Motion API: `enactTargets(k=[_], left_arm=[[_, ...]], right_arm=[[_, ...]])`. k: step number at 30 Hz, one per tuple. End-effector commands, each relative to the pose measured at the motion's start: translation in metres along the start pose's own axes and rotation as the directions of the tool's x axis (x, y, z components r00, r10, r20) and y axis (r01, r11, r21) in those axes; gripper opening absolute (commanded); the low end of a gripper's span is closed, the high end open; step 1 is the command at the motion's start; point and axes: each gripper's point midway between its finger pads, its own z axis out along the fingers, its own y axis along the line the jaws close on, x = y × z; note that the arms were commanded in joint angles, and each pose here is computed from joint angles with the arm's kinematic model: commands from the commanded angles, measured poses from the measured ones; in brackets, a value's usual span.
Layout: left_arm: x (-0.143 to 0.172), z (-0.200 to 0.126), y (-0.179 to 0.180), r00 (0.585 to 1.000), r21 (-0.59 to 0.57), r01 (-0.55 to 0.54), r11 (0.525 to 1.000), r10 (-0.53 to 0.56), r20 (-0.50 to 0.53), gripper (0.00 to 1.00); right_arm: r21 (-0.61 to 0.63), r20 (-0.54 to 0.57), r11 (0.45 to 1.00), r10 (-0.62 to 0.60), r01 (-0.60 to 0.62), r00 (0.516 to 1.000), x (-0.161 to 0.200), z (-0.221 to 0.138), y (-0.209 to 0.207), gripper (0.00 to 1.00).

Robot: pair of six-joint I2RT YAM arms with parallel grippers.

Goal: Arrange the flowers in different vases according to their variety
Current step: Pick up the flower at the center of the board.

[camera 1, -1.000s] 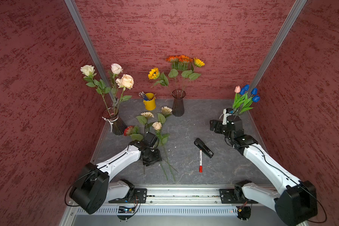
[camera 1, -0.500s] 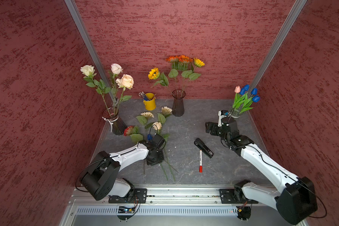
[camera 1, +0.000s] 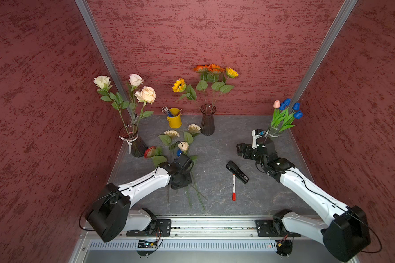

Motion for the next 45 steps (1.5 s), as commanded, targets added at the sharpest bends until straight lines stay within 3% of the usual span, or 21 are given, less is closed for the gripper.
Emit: enactTargets(k=[1,5,10,14,16,19,24,29,33,45], left_arm=[[-0.017,-0.036,-0.026,0.991,0.091,-0.105,0.99,0.097,0.09,0.0],[-0.032,-0.076,-0.058,0.961,0.226,-0.225,0.948,0.177,0.214,0.0],[-0.051,-0.115,-0.084,0.9,0.305,-0.358,0.882,0.239,0.365,0.0],[-0.057,-0.129,-0.098,0.881,0.359,-0.419,0.834,0.278,0.383,0.0],[-0.059,-0.129,-0.101,0.882,0.361,-0.422,0.831,0.283,0.378,0.0],[-0.063,-0.127,-0.104,0.893,0.377,-0.403,0.834,0.267,0.363,0.0],[-0.062,-0.135,-0.121,0.887,0.434,-0.418,0.798,0.256,0.383,0.0],[-0.059,-0.132,-0.125,0.883,0.441,-0.437,0.784,0.281,0.375,0.0],[-0.059,-0.131,-0.126,0.89,0.45,-0.425,0.786,0.27,0.368,0.0],[-0.06,-0.134,-0.137,0.896,0.505,-0.408,0.761,0.228,0.381,0.0]], right_arm=[[-0.166,-0.061,0.985,0.031,-0.04,0.998,0.003,0.002,0.041,0.94],[-0.331,-0.127,0.943,-0.014,-0.029,0.992,0.014,0.004,0.088,0.92],[-0.497,-0.17,0.868,-0.101,0.004,0.98,0.026,-0.002,0.14,0.88],[-0.602,-0.193,0.798,-0.185,0.033,0.963,0.035,-0.012,0.173,0.81],[-0.66,-0.195,0.751,-0.21,0.03,0.958,0.039,-0.019,0.188,0.78],[-0.69,-0.211,0.722,-0.252,0.039,0.945,0.049,-0.023,0.199,0.74],[-0.707,-0.241,0.704,-0.334,0.071,0.911,0.072,-0.025,0.204,0.59],[-0.733,-0.201,0.679,-0.278,0.044,0.939,0.063,-0.031,0.209,0.5],[-0.756,-0.222,0.654,-0.288,0.022,0.931,0.066,-0.031,0.216,0.39],[-0.764,-0.253,0.645,-0.296,-0.003,0.921,0.08,-0.029,0.222,0.32]])
